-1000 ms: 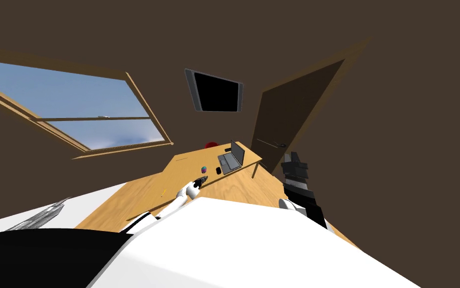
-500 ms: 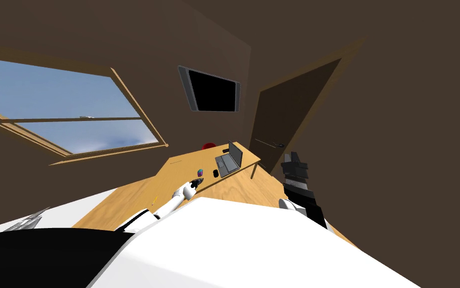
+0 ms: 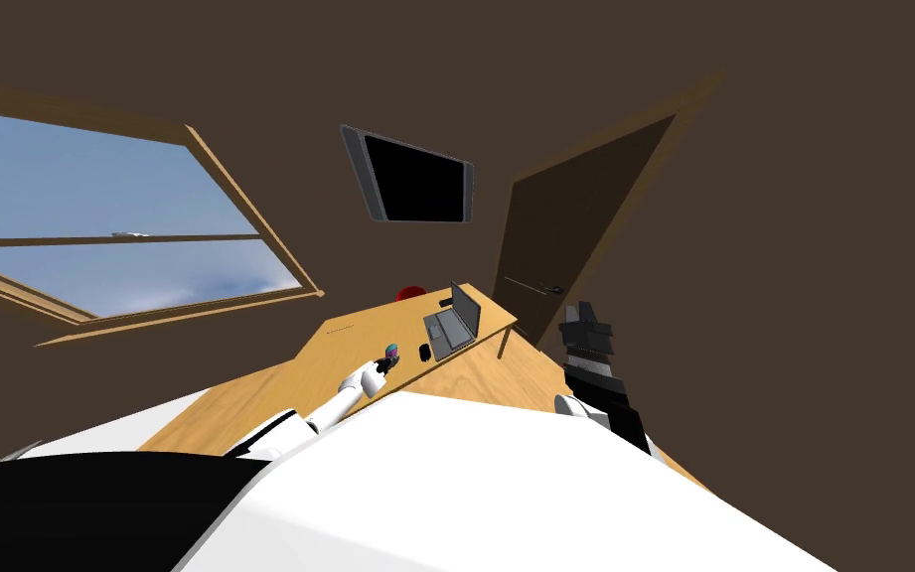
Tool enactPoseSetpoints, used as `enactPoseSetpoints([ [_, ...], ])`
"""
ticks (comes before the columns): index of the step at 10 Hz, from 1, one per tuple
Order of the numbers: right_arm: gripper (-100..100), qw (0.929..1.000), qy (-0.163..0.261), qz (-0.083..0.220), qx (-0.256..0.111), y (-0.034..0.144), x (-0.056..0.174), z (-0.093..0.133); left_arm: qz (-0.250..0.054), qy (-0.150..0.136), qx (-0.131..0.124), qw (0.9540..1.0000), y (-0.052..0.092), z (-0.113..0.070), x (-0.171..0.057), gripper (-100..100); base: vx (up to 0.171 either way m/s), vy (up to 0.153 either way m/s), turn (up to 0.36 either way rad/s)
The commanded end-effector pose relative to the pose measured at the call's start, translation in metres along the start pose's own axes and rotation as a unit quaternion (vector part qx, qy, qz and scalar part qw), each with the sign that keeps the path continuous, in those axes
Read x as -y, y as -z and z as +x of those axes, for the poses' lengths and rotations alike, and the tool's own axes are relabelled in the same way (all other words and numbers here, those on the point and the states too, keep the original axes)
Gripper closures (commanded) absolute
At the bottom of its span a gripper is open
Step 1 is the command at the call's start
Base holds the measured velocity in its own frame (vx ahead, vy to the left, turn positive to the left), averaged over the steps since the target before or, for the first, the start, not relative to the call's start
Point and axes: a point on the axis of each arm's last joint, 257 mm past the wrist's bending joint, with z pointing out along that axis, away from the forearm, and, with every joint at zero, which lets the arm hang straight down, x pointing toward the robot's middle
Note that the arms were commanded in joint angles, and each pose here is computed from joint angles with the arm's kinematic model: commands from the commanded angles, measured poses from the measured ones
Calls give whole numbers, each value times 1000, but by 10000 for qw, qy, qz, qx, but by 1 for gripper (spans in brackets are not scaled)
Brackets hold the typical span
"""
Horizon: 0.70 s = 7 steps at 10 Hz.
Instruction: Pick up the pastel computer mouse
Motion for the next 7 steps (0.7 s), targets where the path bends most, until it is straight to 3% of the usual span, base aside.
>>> enactPoseSetpoints([
  [1,0,10000,0,0,0,0,0,0,0,0,0,10000,0,0,0,-100,49,7,-6],
  [2,0,10000,0,-1,0,0,0,0,-2,-3,1,10000,0,0,0,0,10,2,1],
  [3,0,10000,-1,-1,0,0,0,0,17,-5,43,10000,4,12,-9,-100,87,1,50],
  [4,0,10000,0,0,0,0,0,0,80,115,117,9998,7,15,-12,-100,179,-21,109],
  [5,0,10000,0,1,0,0,0,0,35,-27,81,10000,9,24,-18,-100,156,-38,33],
  [7,0,10000,0,0,0,0,0,0,57,-46,111,9999,14,36,-26,-100,128,-26,35],
])
